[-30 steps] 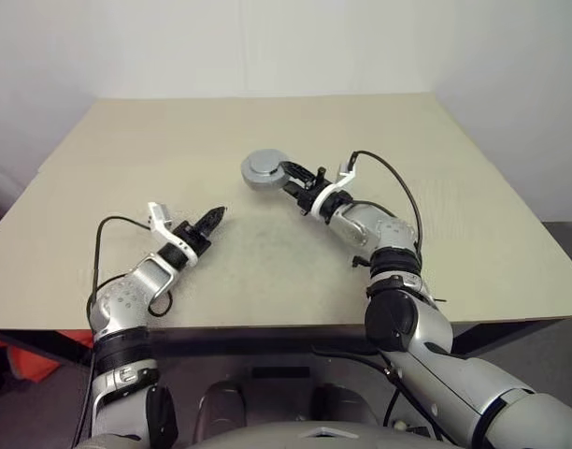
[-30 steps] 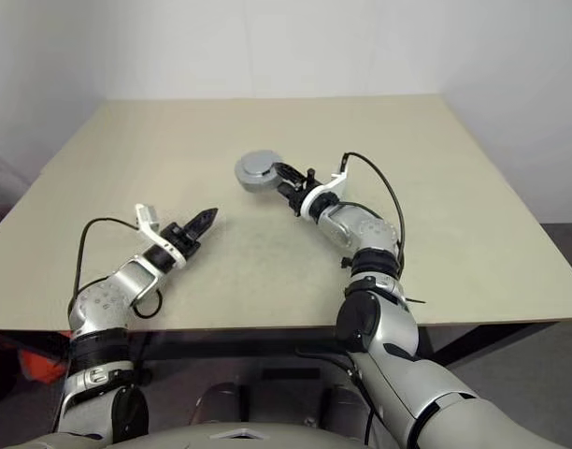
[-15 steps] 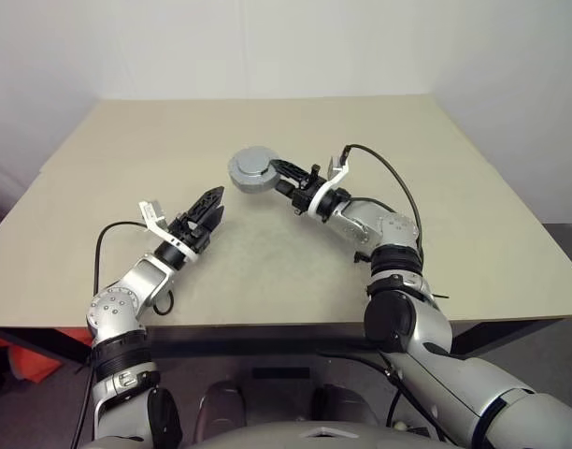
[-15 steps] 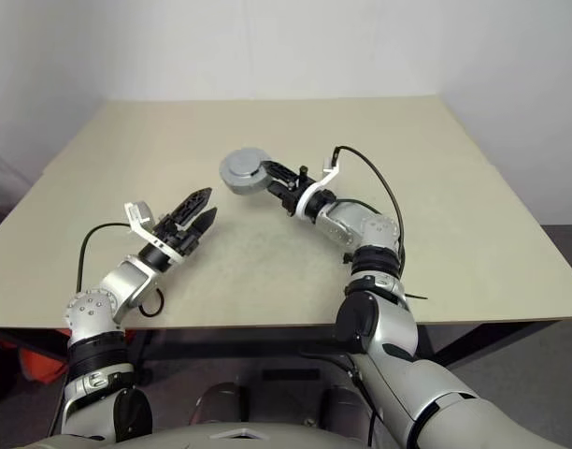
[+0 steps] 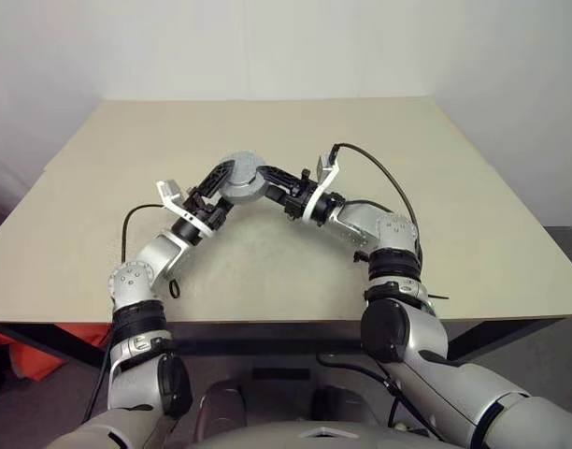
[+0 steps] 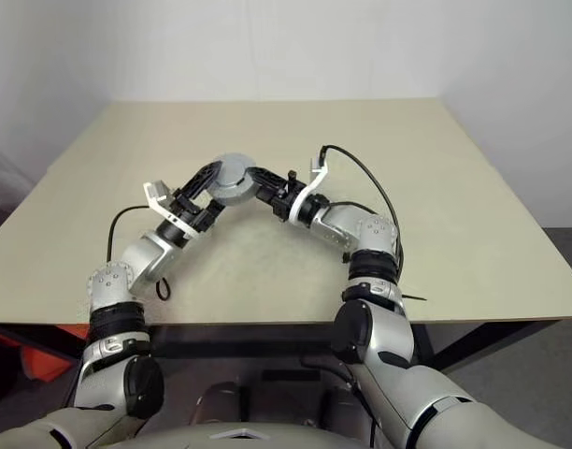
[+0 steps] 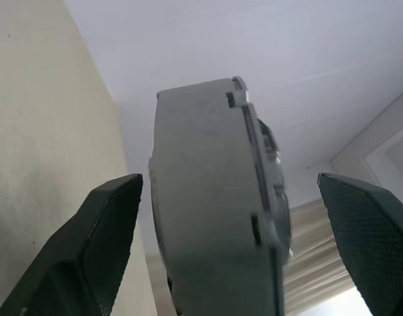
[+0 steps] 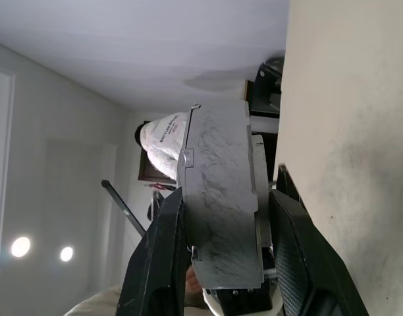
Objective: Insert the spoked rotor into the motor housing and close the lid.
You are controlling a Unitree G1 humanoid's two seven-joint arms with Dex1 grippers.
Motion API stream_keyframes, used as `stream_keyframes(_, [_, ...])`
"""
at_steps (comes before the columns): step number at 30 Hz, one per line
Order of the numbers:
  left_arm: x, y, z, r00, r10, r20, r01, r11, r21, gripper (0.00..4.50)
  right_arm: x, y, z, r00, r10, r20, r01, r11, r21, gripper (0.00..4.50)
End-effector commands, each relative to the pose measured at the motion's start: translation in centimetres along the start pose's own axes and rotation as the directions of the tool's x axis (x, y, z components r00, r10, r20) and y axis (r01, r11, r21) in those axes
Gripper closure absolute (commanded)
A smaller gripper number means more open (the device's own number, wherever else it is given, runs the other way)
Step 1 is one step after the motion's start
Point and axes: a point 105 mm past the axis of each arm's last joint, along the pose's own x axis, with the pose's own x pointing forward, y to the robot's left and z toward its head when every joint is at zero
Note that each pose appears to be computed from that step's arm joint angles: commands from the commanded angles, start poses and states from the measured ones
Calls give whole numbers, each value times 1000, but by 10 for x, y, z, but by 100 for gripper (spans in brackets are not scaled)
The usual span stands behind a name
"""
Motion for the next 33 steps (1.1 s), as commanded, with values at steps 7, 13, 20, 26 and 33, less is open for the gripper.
stream_keyframes(7, [10, 1, 4, 1000, -9, -8, 9, 999, 43, 126, 1, 32, 5, 993, 115, 15, -113, 991, -77, 283])
stream_keyframes(13, [6, 4, 5, 1000, -8, 0, 8, 999, 40, 232, 3, 29, 5, 995, 95, 13, -93, 991, -94, 283])
stream_keyframes(20, [0, 8, 9, 1000, 12, 24, -13, 999, 48, 232, 3, 23, 10, 995, 78, 60, -66, 983, -173, 191])
stream_keyframes(26, [-9, 17, 24, 992, 66, 108, -75, 993, 90, 232, 5, 5, 29, 980, -48, 192, 101, 955, -277, 20])
stream_keyframes(33, [-48, 39, 78, 885, 236, 402, -321, 934, 160, 232, -1, -3, 41, 964, -91, 251, 164, 943, -289, 20])
